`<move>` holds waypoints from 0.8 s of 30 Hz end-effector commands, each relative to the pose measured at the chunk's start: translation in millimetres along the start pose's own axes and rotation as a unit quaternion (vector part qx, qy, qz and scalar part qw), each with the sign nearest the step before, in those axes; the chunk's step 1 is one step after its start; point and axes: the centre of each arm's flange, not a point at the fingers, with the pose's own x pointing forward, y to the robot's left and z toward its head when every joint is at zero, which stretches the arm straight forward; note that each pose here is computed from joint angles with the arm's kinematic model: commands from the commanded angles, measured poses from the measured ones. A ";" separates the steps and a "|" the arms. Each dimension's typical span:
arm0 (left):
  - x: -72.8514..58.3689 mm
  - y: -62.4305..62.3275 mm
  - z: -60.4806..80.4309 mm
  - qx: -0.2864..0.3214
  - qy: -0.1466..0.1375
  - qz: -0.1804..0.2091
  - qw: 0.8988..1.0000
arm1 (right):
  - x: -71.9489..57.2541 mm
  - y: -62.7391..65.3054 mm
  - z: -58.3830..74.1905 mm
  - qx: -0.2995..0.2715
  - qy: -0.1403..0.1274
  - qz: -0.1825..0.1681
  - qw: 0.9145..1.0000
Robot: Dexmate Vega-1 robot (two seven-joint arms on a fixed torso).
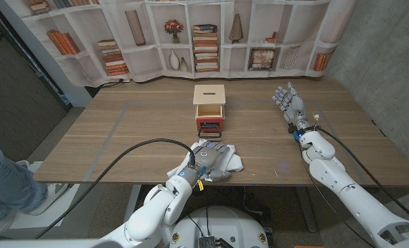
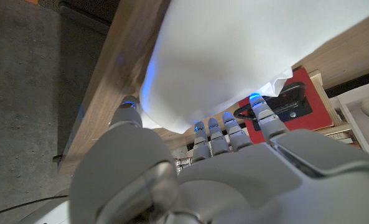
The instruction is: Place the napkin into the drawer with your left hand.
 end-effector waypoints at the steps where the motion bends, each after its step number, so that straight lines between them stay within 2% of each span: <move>1: 3.5 -4.8 2.9 -0.002 0.002 -0.002 1.000 | 0.2 1.0 0.0 0.001 0.002 -0.002 1.000; 10: 5.0 -6.9 3.7 -0.004 0.005 -0.002 1.000 | -1.8 -0.7 -4.2 0.004 0.002 -0.004 1.000; 24: 8.9 -9.5 5.3 -0.013 0.013 -0.001 1.000 | -6.3 -4.7 -1.9 0.003 0.000 -0.007 1.000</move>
